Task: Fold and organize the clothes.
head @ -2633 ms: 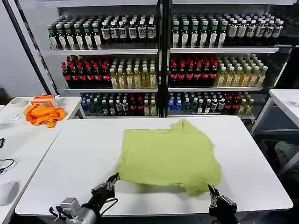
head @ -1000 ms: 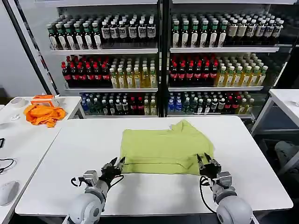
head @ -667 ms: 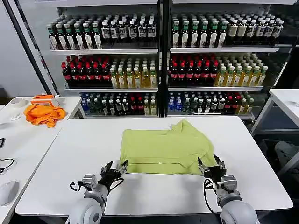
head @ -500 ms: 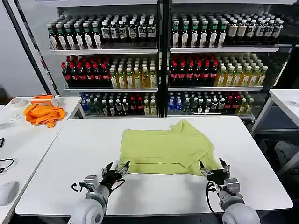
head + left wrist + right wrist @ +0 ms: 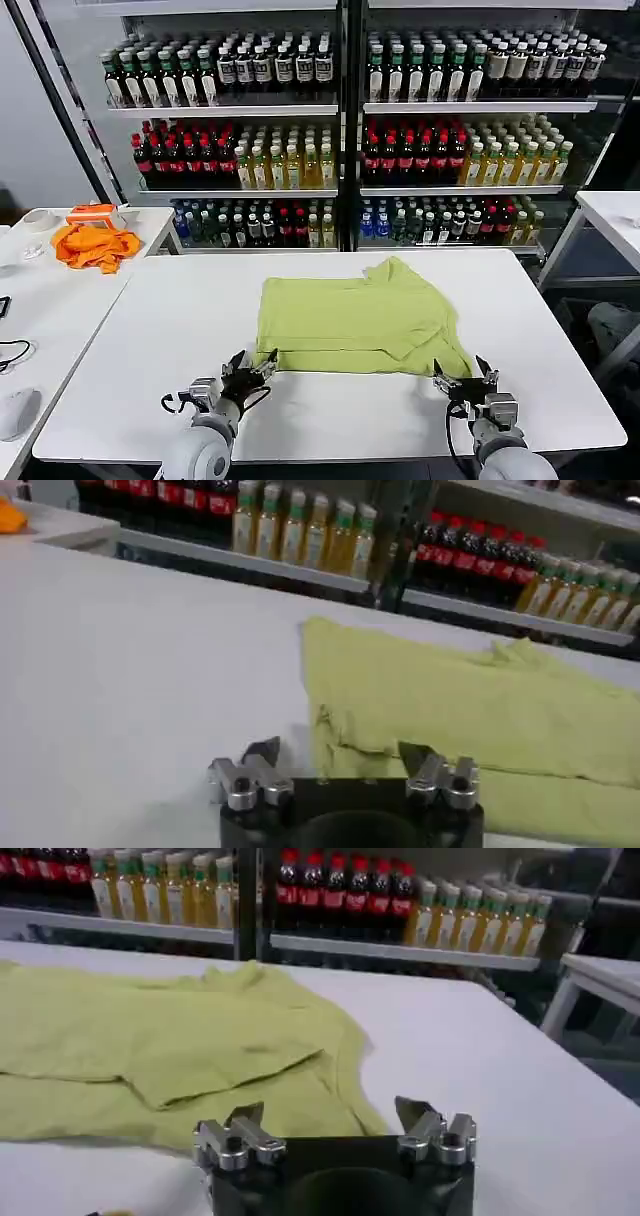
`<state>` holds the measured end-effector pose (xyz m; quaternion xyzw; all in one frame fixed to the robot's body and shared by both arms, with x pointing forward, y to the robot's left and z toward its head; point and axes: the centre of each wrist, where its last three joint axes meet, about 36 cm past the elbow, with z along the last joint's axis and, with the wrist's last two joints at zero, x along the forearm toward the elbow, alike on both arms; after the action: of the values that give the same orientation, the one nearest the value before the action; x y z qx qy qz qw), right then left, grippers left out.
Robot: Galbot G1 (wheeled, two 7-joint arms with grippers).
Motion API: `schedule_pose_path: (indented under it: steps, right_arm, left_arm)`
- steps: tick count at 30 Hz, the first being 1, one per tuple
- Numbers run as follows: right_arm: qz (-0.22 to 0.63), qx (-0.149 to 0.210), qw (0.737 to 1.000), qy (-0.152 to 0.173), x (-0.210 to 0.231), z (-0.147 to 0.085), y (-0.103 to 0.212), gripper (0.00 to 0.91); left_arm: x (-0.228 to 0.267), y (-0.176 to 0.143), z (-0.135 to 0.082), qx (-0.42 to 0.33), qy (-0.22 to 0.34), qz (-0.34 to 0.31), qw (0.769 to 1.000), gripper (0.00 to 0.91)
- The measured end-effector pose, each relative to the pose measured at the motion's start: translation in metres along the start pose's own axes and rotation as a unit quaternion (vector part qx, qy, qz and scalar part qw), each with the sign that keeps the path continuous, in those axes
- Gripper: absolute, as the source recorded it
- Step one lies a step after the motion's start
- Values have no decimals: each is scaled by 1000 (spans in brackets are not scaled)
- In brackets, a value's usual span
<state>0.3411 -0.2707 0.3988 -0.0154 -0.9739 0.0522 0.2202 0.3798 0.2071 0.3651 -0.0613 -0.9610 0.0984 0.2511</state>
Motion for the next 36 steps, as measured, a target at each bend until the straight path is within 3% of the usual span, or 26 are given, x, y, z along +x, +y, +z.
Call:
schedule_pose_path:
  steps: [18,36]
  right_arm:
    - [1,-28,999,18,0,4,-2,0]
    - [-11,-37,999,16,36,2,5,0]
  left_arm:
    - [6,-1,4,14,22,18,999,20]
    - [35,12,5,13,25,13,1000,20]
